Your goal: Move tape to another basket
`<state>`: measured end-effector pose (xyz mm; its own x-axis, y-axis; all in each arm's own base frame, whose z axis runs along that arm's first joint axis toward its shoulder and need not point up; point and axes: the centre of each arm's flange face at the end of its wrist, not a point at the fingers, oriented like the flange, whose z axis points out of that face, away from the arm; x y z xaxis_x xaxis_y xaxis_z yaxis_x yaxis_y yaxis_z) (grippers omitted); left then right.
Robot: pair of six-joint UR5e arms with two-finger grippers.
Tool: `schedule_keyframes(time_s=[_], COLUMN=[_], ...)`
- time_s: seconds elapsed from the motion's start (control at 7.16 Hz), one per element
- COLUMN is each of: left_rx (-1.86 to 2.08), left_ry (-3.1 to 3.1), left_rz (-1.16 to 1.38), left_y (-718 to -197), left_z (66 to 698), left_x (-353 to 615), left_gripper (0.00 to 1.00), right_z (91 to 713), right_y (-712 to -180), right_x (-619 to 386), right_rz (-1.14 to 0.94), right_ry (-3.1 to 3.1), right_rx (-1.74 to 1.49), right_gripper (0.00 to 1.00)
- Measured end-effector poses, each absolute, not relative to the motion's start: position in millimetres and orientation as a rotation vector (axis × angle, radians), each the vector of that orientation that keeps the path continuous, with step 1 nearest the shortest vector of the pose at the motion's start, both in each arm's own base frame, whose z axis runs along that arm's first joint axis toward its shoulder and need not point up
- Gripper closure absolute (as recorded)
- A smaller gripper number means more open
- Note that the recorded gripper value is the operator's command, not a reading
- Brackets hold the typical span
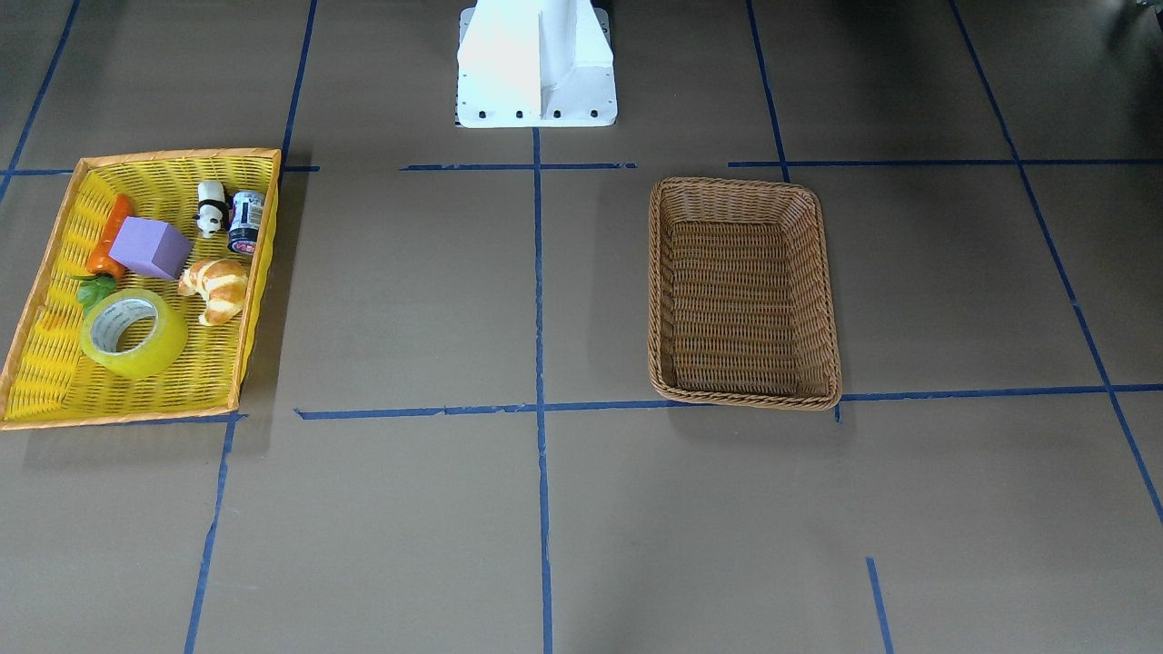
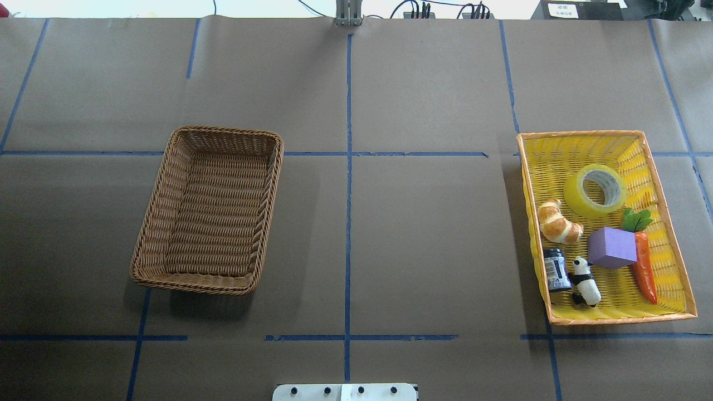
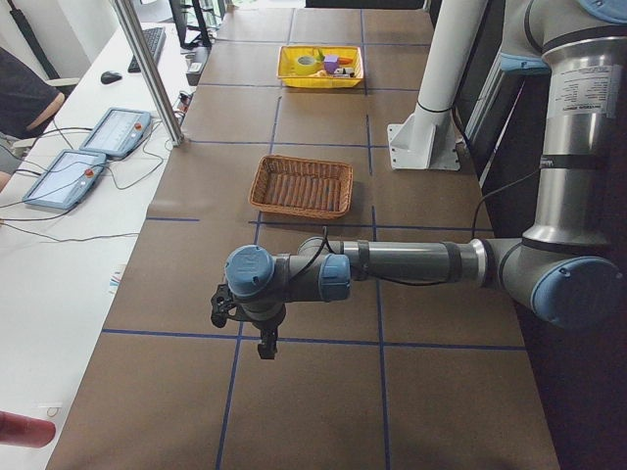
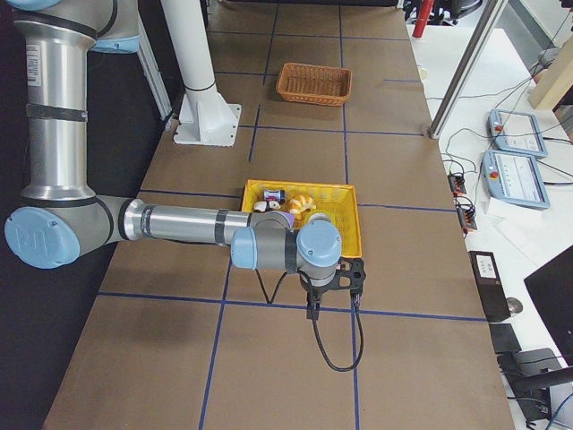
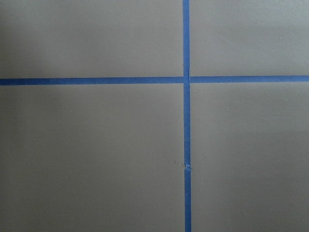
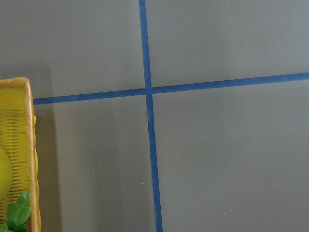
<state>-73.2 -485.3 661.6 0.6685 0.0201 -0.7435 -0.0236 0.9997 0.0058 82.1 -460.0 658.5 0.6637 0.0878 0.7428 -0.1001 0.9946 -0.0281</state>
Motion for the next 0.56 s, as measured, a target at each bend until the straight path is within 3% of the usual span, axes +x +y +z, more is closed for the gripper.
schedule_keyframes(time_s=[0.56], left_rx=[-0.001], left_ry=[0.837], left_rz=[0.027], left_y=[-487.1], left_z=[659.4], left_x=[-73.1], left_gripper=[0.0], right_z=[659.3], right_y=[-456.5], right_x=[82.6], right_rz=[0.109], right_ry=[-0.844], right_rx=[0.02], right_gripper=[0.0])
